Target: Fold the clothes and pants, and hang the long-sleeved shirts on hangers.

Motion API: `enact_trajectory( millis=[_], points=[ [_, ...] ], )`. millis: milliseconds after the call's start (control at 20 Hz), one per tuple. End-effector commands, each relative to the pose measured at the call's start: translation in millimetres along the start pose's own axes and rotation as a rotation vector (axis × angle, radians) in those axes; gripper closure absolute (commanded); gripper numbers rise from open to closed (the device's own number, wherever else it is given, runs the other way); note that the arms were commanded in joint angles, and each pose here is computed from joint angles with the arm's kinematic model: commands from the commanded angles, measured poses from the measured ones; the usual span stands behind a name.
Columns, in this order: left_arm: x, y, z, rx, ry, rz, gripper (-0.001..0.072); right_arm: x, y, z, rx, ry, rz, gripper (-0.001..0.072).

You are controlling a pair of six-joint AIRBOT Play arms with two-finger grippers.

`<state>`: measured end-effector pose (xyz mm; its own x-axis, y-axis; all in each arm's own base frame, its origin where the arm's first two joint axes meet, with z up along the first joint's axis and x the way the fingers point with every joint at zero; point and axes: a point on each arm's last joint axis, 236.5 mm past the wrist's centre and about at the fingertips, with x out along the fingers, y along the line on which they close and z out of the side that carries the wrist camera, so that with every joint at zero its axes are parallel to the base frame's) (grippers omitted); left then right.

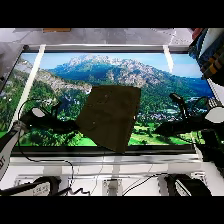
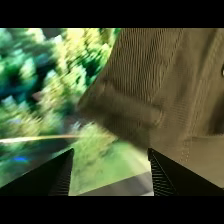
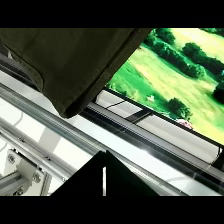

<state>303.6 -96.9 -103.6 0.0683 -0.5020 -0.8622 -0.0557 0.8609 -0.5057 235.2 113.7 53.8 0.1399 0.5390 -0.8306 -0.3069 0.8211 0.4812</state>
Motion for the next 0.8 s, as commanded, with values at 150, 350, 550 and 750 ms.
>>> enact_trajectory(
  millis=[150,350,550,750],
  points=[
    [17,-23,57,-0.144,-0.204,-0.178,0.0605,0,-9,19,-0.002,-0.081,-0.039,0.0696],
    [2,-39,61,-0.081,-0.254,-0.203,0.0683,-4,-31,33,-0.015,-0.143,-0.132,0.0696],
    [-7,-65,32,-0.023,-0.277,-0.203,0.0683,-8,-47,44,-0.030,-0.189,-0.202,0.0696],
    [1,-78,-18,-0.045,-0.314,-0.180,0.0684,-11,-77,53,-0.052,-0.206,-0.317,0.0697]
  ],
)
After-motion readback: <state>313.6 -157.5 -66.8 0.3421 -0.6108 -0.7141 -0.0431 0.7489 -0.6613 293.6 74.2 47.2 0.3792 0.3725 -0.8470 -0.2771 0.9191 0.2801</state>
